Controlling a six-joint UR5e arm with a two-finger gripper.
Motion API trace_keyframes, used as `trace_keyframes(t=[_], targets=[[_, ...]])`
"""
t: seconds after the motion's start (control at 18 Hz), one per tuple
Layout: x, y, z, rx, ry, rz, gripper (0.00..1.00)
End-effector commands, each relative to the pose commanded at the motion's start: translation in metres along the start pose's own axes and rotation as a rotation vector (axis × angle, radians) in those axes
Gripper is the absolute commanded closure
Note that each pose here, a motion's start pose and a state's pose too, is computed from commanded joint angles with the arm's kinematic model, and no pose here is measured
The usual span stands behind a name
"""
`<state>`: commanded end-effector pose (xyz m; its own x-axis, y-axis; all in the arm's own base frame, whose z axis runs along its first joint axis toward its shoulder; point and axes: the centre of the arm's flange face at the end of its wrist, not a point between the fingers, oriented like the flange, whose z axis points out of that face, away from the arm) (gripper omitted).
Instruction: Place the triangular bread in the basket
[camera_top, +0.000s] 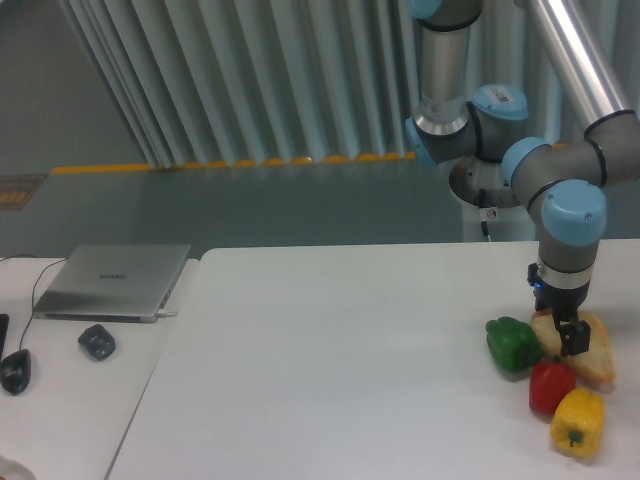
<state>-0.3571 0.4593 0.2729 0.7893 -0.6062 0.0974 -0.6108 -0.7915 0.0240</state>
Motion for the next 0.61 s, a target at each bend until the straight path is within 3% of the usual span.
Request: trace_keyframes(t=[0.11,0.17,0.5,0.61], targets=[[-0.001,0.003,0.000,-0.035,-0.001,0.003,0.39],[-0.003,0.007,-0.005,-0.066,-0.008,0.003,0.59],[-0.013,0.010,-0.037,-0.080,0.005,0.010,0.95],[-0.015,0.011,-0.045,-0.079,-0.004,0.009,0.97]])
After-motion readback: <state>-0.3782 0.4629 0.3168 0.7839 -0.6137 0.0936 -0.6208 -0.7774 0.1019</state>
